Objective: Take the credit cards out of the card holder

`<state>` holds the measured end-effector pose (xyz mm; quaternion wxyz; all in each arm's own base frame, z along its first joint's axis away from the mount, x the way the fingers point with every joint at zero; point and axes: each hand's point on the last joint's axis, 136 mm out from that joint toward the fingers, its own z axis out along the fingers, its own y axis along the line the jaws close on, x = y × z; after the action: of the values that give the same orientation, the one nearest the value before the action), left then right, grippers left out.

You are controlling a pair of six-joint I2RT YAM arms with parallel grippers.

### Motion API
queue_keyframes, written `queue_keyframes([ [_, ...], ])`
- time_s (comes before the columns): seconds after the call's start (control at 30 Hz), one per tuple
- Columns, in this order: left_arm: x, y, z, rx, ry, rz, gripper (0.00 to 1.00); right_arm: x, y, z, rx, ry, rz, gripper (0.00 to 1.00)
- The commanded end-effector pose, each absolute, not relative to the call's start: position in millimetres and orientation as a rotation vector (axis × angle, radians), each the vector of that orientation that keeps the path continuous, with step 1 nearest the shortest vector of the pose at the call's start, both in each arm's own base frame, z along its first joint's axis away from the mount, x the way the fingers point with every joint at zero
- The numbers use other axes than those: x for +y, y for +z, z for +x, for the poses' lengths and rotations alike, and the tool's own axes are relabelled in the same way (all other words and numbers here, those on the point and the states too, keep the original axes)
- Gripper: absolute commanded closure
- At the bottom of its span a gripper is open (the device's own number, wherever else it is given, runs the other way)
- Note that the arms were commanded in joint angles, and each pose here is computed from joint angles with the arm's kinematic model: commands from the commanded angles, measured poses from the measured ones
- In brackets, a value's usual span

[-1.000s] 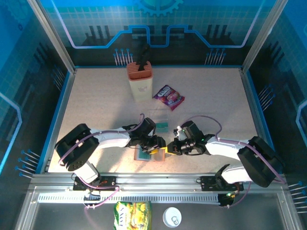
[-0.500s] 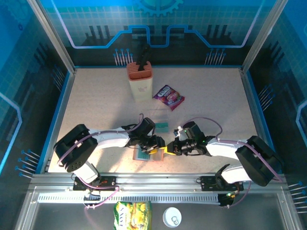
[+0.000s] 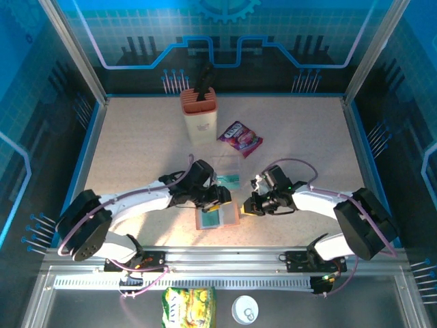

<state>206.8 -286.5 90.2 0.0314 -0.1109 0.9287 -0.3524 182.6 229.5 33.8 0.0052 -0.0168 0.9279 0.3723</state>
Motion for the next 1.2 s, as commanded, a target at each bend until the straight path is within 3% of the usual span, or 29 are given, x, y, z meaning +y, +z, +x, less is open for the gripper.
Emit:
queue_keyframes([
  [0.0, -270, 95, 207, 2.848, -1.017, -0.335, 0.46, 215, 25, 175, 2.981, 1.062, -0.062, 1.00],
  [0.17, -250, 92, 204, 2.838, -0.960, -0.369, 0.46, 212, 25, 175, 2.987, 1.037, -0.053, 0.93],
  [0.33, -229, 91, 202, 2.808, -0.950, -0.429, 0.46, 204, 34, 177, 2.998, 0.951, -0.054, 0.76],
  [0.43, -218, 90, 201, 2.796, -0.936, -0.455, 0.46, 199, 47, 179, 2.975, 0.909, -0.062, 0.71],
  [0.83, -205, 73, 197, 2.798, -0.953, -0.517, 0.49, 215, 113, 187, 2.846, 0.944, -0.118, 0.69],
  [1.17, -208, 55, 194, 2.844, -0.952, -0.515, 0.64, 307, 129, 173, 2.825, 1.060, -0.406, 0.73],
])
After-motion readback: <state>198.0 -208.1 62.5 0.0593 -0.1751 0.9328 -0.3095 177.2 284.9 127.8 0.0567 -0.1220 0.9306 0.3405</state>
